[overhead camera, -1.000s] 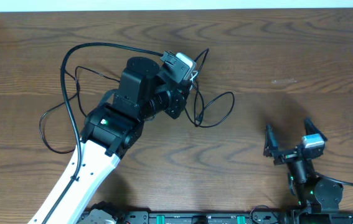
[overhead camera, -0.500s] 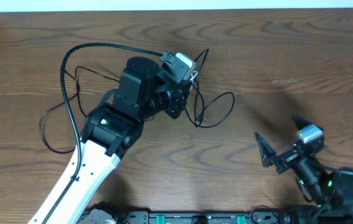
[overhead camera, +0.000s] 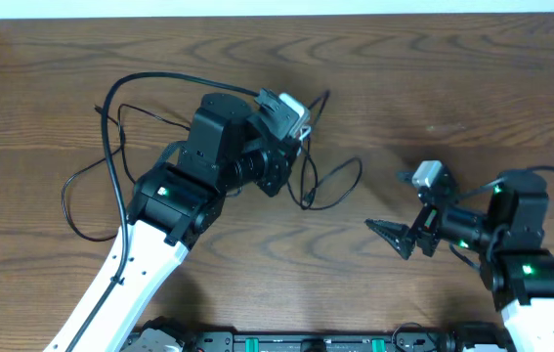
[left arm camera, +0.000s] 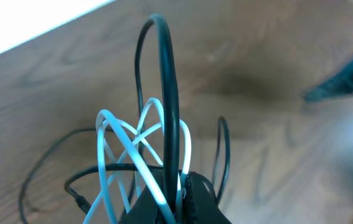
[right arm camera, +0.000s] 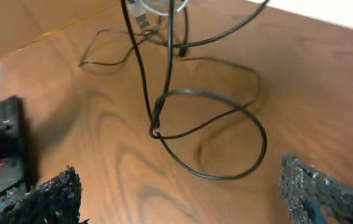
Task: Untangle cables
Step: 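Move the right gripper toward the knot held by the left gripper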
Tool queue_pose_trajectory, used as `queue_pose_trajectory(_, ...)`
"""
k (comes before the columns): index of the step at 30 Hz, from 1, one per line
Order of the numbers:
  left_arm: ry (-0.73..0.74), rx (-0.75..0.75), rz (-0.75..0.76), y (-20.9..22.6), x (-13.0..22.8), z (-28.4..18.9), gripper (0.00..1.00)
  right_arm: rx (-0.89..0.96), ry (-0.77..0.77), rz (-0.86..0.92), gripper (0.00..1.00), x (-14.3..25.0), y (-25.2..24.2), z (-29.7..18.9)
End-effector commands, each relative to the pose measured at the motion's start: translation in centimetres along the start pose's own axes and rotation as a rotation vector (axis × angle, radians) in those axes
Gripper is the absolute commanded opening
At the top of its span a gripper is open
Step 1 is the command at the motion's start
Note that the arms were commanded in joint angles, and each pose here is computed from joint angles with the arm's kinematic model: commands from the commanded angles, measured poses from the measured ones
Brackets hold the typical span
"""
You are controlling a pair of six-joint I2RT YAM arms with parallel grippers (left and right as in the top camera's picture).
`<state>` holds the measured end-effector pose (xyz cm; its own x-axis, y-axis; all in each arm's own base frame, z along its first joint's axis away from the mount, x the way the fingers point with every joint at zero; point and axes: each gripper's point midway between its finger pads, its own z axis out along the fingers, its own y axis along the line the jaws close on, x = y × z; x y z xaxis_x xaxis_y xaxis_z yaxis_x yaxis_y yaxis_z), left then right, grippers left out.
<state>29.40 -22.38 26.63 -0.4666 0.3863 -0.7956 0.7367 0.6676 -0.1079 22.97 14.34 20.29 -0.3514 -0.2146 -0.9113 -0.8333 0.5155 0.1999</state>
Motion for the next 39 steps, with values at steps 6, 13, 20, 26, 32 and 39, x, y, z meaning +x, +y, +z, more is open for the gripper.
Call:
queue_pose_trajectory(6, -0.046, 0.266, 0.136, -4.6, -0.8, -1.1, 0.08, -0.281, -0.089, 0.012, 0.99, -1.5, 4.0, -0.2)
queue_pose_trajectory(13, -0.072, 0.365, 0.164, -6.2, -1.0, -1.7, 0.08, -0.306, -0.088, 0.037, 0.99, -1.4, 4.5, -0.3)
queue_pose_trajectory(20, -0.079, 0.381, 0.176, -6.5, -1.1, -1.9, 0.08, -0.146, 0.048, 0.079, 0.99, 1.6, 2.2, 0.3)
queue_pose_trajectory(26, -0.087, 0.409, 0.177, -7.0, -1.2, -2.1, 0.08, -0.117, 0.081, 0.011, 0.99, 2.5, 1.8, 0.3)
queue_pose_trajectory(32, -0.138, 0.502, 0.194, -8.4, -2.0, -2.9, 0.08, -0.089, 0.112, 0.021, 0.75, 3.1, 1.1, 0.4)
queue_pose_trajectory(39, -0.142, 0.5, 0.197, -8.4, -2.1, -2.9, 0.08, -0.095, 0.119, 0.036, 0.12, 3.4, 0.9, 0.7)
